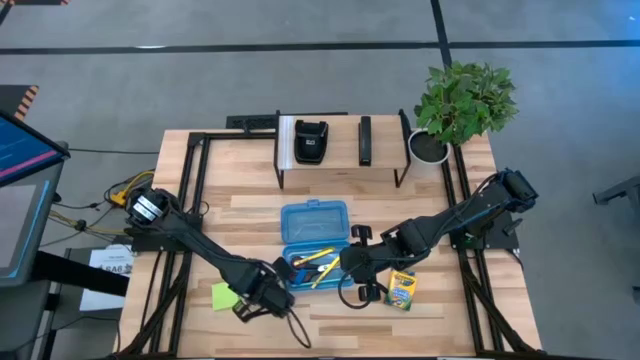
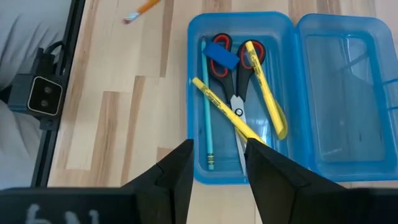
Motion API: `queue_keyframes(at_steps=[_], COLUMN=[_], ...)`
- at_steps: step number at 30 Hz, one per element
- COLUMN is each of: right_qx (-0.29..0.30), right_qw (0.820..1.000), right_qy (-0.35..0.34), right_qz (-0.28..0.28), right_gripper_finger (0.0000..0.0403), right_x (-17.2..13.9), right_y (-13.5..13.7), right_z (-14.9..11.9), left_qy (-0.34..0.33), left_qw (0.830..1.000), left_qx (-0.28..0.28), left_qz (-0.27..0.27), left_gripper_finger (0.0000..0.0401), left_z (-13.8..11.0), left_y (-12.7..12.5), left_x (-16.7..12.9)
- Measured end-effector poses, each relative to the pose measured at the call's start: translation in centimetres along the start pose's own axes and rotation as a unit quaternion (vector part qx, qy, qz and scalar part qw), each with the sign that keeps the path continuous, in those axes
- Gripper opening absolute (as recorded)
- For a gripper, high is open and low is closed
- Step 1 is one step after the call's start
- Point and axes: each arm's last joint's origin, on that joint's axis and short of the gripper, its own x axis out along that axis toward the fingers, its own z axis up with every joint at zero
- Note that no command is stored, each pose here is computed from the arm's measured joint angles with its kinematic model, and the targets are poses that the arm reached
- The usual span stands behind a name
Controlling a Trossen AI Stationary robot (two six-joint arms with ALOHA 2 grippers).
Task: Pack school essentials
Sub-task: Put the orange pencil into the supply box
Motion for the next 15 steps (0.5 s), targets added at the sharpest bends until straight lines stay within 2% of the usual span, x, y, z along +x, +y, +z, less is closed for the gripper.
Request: queue_keyframes(at_steps=[4,8,11,15], right_qx=[0.003,0.015,0.008,0.003], right_qw=[1.0,1.0,1.0,0.998], right_qy=[0.007,0.007,-0.012,-0.046], right_qz=[-0.002,-0.007,-0.025,-0.037], right_gripper_finger=[0.0166,0.0166,0.0166,0.0166], right_x=[-1.2,-3.4,-5.3,-7.4], right_y=[-0.3,-0.5,-0.4,-0.2], right_z=[-0.3,-0.7,-1.1,-1.4], left_qy=[-0.059,-0.117,-0.129,-0.104], left_qw=[0.997,0.985,0.978,0.971], left_qx=[-0.034,-0.115,-0.154,-0.211], left_qz=[0.035,0.059,0.054,0.041], left_gripper_finger=[0.0,0.0,0.0,0.0], left_z=[1.6,2.1,2.1,2.3], left_y=[2.1,6.0,8.7,11.3], left_x=[-2.2,-3.1,-1.9,0.3])
